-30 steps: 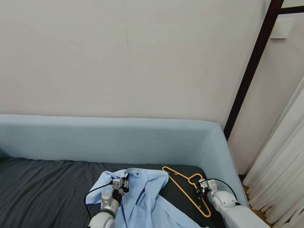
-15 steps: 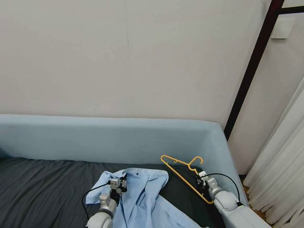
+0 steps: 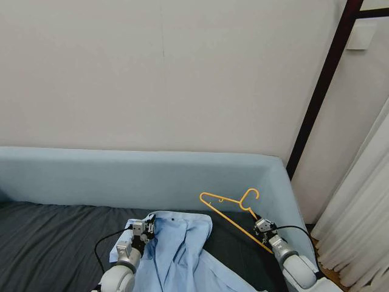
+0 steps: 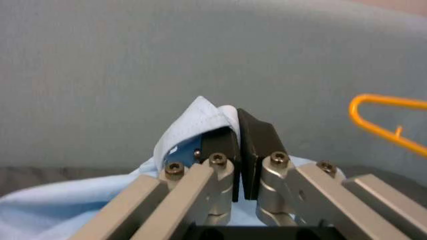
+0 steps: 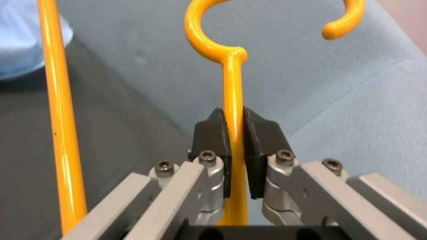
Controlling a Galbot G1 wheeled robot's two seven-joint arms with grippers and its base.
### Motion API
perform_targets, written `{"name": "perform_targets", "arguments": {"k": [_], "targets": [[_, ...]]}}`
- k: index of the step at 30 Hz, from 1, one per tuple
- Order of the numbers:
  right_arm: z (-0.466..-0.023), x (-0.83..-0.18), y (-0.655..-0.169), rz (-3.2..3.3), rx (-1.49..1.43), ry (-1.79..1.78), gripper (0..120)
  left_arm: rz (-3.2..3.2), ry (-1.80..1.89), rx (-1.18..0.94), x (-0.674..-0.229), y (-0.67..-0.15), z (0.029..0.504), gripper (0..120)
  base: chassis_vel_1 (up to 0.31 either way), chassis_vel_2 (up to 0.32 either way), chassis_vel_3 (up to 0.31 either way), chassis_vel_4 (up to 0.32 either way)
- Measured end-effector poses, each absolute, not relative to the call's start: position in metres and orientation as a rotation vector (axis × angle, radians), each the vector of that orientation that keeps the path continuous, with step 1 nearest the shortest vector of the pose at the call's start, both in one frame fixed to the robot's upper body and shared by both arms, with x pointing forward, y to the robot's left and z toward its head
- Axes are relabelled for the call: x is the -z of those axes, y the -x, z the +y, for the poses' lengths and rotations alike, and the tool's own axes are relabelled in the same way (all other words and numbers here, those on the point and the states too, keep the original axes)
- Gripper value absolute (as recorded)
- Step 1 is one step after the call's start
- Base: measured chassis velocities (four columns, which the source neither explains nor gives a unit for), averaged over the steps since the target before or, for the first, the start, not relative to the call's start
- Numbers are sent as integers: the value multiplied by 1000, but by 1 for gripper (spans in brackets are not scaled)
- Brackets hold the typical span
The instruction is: Pick up the clothes from the sofa and hang them on the clothes hanger.
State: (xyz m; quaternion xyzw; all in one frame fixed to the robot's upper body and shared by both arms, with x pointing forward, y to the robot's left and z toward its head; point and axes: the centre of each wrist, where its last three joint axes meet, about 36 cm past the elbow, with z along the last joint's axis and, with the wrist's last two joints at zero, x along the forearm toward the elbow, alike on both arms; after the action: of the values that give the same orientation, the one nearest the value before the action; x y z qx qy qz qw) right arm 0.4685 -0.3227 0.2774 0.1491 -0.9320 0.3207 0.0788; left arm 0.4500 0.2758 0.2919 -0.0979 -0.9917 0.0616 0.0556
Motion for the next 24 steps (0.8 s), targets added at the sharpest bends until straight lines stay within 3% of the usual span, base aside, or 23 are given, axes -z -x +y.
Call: {"name": "perform_targets", "arguments": {"k": [15,24], "targets": [[-310,-261,-443,-2770,-1033,-564,5,-3039,374,-139,-335,-452,298,0,0,0,0,0],[-292,-269,-440,-2804,-1058,-663,5,-3027,414,-106,-338,-452,299,0,0,0,0,0]]}}
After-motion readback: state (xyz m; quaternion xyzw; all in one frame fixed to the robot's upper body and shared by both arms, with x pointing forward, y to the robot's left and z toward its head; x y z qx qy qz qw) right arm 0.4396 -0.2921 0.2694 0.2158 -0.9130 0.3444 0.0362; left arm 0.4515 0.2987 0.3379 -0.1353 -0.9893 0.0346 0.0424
